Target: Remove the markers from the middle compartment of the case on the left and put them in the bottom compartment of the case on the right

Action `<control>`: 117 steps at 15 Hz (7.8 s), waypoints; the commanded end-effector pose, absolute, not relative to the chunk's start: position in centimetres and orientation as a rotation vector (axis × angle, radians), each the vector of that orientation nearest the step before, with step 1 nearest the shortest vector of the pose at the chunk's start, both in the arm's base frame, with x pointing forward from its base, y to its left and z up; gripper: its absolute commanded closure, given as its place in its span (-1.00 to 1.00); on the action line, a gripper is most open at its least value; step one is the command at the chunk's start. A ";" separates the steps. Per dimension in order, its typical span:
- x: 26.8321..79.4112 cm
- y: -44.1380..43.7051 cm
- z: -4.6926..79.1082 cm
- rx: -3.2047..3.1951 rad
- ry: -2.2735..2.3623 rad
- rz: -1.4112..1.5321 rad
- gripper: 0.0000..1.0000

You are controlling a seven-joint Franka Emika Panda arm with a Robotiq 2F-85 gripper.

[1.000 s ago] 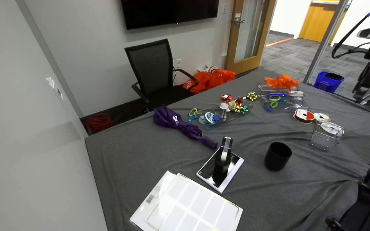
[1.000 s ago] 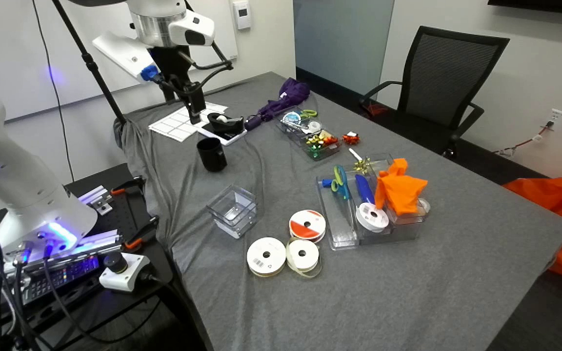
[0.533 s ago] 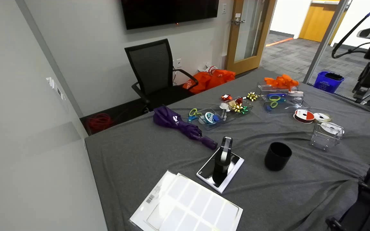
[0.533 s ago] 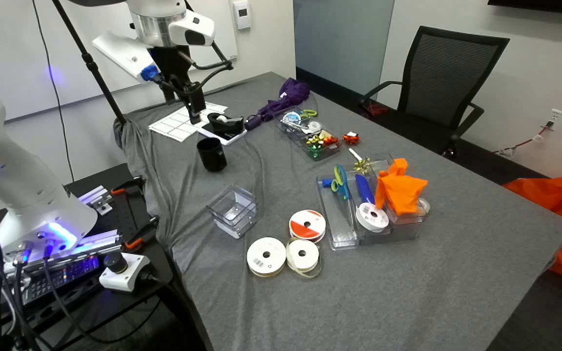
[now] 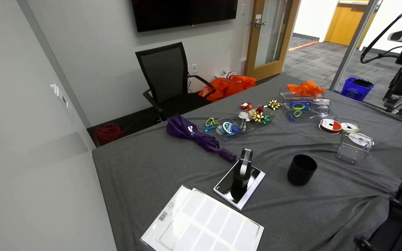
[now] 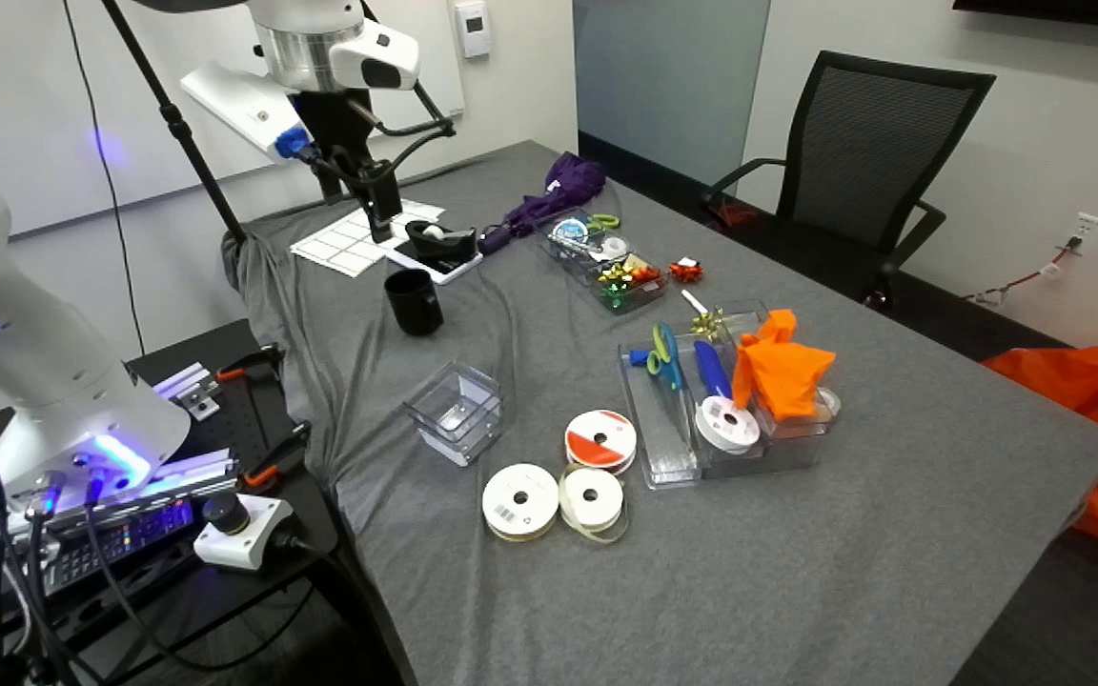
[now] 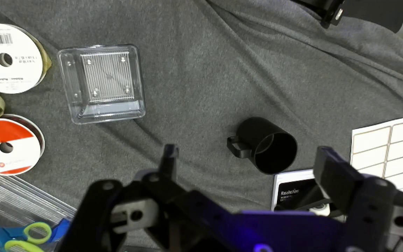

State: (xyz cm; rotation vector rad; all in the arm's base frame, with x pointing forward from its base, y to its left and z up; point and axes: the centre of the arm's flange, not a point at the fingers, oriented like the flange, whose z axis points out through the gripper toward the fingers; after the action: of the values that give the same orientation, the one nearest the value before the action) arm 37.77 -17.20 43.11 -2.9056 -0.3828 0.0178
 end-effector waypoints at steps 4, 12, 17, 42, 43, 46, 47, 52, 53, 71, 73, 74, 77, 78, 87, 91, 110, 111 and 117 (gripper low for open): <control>37.8 -17.2 43.1 -2.906 -0.383 0.018 -1.00; 37.8 -17.2 43.1 -2.906 -0.383 0.018 -1.00; 37.8 -17.2 43.1 -2.906 -0.383 0.018 -1.00; 38.4 -17.1 43.1 -2.914 -0.357 0.027 -1.00; 39.2 -16.9 43.1 -2.908 -0.338 0.012 -1.00; 42.1 -16.2 44.1 -2.876 -0.233 -0.032 -1.00; 43.1 -16.0 44.4 -2.861 -0.201 -0.048 -1.00; 49.5 -16.3 45.3 -2.808 -0.030 -0.155 -1.00; 50.8 -16.4 45.2 -2.800 0.000 -0.173 -1.00; 69.7 -8.9 38.8 -2.359 1.203 -0.105 -1.00; 68.0 -8.6 38.4 -2.369 1.162 -0.103 -1.00; 68.3 -8.6 38.3 -2.366 1.178 -0.102 -1.00; 68.5 -8.7 38.5 -2.361 1.187 -0.106 -1.00; 68.6 -8.7 38.5 -2.361 1.187 -0.107 -1.00; 74.2 -3.1 32.2 -2.608 1.334 -0.037 -1.00; 76.5 -1.0 28.6 -2.726 1.420 0.017 -1.00; 78.0 0.9 19.0 -2.837 1.455 0.024 -1.00; 78.0 0.9 18.9 -2.837 1.455 0.025 -1.00; 77.8 0.9 19.5 -2.864 1.401 0.037 -1.00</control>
State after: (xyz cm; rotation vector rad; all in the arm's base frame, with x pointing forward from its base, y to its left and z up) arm 78.03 0.96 18.86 -2.8377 1.4542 0.0248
